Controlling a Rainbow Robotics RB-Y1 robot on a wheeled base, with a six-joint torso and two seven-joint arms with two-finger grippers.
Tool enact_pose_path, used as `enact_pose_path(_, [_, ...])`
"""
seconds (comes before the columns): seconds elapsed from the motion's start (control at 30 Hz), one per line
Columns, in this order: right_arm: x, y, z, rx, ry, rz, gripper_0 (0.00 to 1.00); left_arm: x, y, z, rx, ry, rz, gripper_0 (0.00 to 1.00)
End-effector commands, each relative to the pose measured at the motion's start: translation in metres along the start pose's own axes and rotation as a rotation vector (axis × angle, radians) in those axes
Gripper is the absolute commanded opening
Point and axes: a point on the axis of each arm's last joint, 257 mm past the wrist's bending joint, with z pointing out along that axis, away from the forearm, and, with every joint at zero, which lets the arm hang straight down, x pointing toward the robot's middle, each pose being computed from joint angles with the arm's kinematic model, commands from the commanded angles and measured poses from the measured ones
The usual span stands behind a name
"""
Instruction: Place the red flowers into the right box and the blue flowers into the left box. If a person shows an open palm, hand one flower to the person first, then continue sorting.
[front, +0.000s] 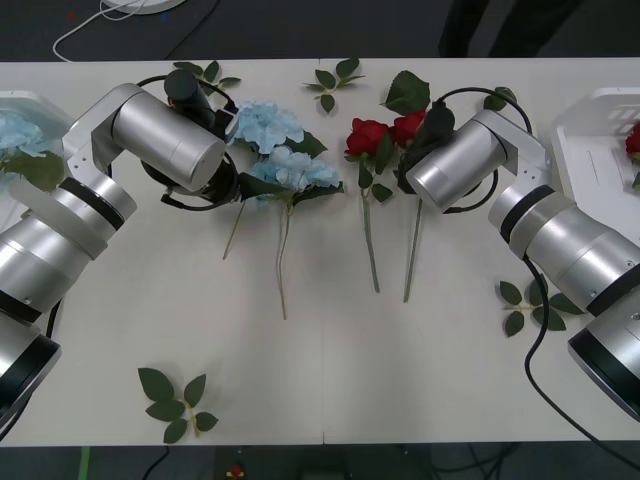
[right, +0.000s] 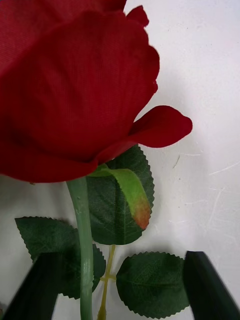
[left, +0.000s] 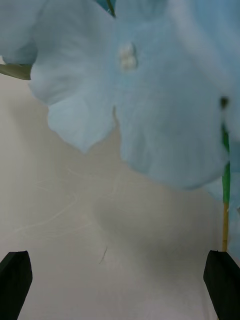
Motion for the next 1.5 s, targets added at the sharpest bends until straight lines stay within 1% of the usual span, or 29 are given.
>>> enact_pose_path(0.03, [-0.036,0.030,-0.017,-0.039,-0.069,-0.058,0.00,0.006,-0.014,0.005,0.016,0.003,-0.024,1.00])
enact_pose_path(0.33, [-0.039,0.034,-0.017,-0.057,-0.082,-0.064,0.00,0.028,-0.035,0.020,0.025,0.040,0.034,1.00])
enact_pose_path(0.53, [-0.043,0.035,-0.018,-0.068,-0.097,-0.066,0.00,0.027,-0.039,0.035,0.030,0.006,0.047,1.00])
enact_pose_path(0.6, [-0.050,0.033,-0.021,-0.069,-0.113,-0.072,0.00,0.026,-0.037,0.037,0.023,-0.001,0.054,1.00])
enact_pose_path(0.63, [-0.055,0.034,-0.025,-0.078,-0.122,-0.073,0.00,0.025,-0.037,0.037,0.021,-0.003,0.059,0.88])
enact_pose_path(0.7, [-0.061,0.033,-0.030,-0.099,-0.131,-0.064,0.00,0.026,-0.038,0.037,0.022,-0.002,0.062,0.38])
enact_pose_path(0.73, [-0.062,0.033,-0.032,-0.108,-0.133,-0.062,0.00,0.026,-0.040,0.037,0.025,-0.003,0.063,0.21])
enact_pose_path(0.77, [-0.066,0.030,-0.037,-0.121,-0.142,-0.060,0.00,0.025,-0.043,0.037,0.026,-0.004,0.065,0.00])
enact_pose_path(1.0, [-0.087,0.007,-0.068,-0.178,-0.222,-0.044,0.00,0.018,-0.051,0.036,0.025,-0.023,0.073,0.00])
enact_pose_path(1.13, [-0.105,-0.023,-0.094,-0.174,-0.299,-0.081,0.00,0.014,-0.054,0.036,0.031,-0.041,0.075,0.00])
enact_pose_path(1.17, [-0.111,-0.035,-0.101,-0.163,-0.321,-0.103,0.00,0.012,-0.054,0.036,0.032,-0.047,0.074,0.00])
enact_pose_path(1.27, [-0.119,-0.078,-0.113,-0.107,-0.331,-0.134,0.00,0.009,-0.054,0.036,0.033,-0.062,0.072,0.00])
enact_pose_path(1.4, [-0.125,-0.158,-0.129,0.032,-0.274,-0.161,0.00,0.007,-0.046,0.035,0.021,-0.068,0.069,0.00])
enact_pose_path(1.5, [-0.122,-0.211,-0.139,0.130,-0.218,-0.169,0.00,0.003,-0.031,0.034,-0.001,-0.078,0.057,0.00])
